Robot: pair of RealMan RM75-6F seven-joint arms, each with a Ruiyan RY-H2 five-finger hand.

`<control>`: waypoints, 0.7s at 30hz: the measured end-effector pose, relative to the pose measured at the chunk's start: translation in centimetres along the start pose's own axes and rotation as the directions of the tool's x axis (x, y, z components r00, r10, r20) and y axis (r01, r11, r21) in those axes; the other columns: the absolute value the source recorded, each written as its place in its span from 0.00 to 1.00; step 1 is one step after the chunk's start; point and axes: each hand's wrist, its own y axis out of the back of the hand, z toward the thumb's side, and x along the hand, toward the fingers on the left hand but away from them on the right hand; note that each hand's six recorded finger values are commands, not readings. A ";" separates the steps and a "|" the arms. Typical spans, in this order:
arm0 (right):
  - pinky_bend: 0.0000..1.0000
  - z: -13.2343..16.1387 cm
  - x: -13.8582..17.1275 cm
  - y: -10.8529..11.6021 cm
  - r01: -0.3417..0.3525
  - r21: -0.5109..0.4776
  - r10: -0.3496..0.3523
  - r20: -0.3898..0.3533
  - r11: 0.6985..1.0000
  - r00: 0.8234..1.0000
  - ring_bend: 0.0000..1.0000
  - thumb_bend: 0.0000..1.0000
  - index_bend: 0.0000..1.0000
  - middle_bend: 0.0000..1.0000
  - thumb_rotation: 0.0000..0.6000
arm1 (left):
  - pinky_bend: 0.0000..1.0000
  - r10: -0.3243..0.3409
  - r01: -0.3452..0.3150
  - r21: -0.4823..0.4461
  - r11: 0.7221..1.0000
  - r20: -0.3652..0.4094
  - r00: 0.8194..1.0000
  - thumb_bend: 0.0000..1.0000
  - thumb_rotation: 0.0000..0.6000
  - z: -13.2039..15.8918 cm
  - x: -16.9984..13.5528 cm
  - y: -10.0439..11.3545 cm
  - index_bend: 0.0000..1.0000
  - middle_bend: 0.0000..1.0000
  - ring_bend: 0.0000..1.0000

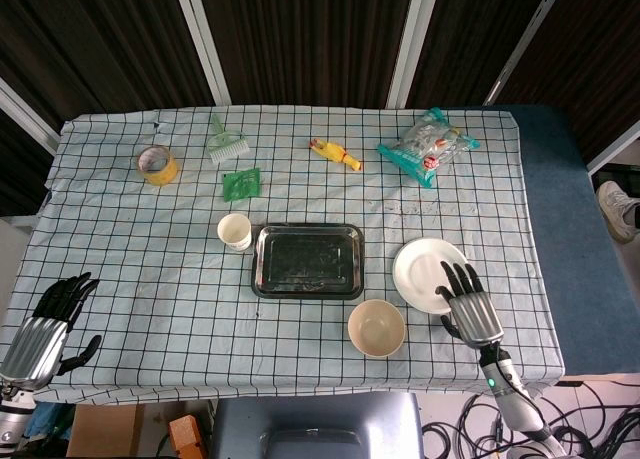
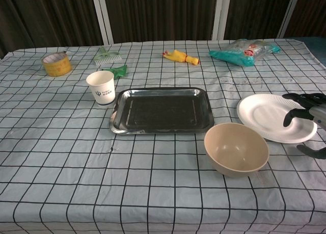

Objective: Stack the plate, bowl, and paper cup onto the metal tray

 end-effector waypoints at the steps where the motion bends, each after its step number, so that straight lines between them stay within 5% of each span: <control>1: 0.00 0.0 0.0 0.0 0.001 0.000 -0.001 0.000 1.000 1.000 0.00 0.25 0.35 0.00 1.00 | 0.07 0.000 0.000 0.001 1.000 -0.001 1.000 0.37 1.00 0.0 0.0 0.0 0.00 0.02 0.00; 21: 0.00 0.5 -1.1 -0.6 0.016 0.012 -0.016 -0.005 1.000 1.000 0.00 0.25 0.43 0.00 1.00 | 0.07 0.008 -0.008 0.006 1.000 -0.011 1.000 0.37 1.00 -0.2 -0.3 0.2 0.00 0.02 0.00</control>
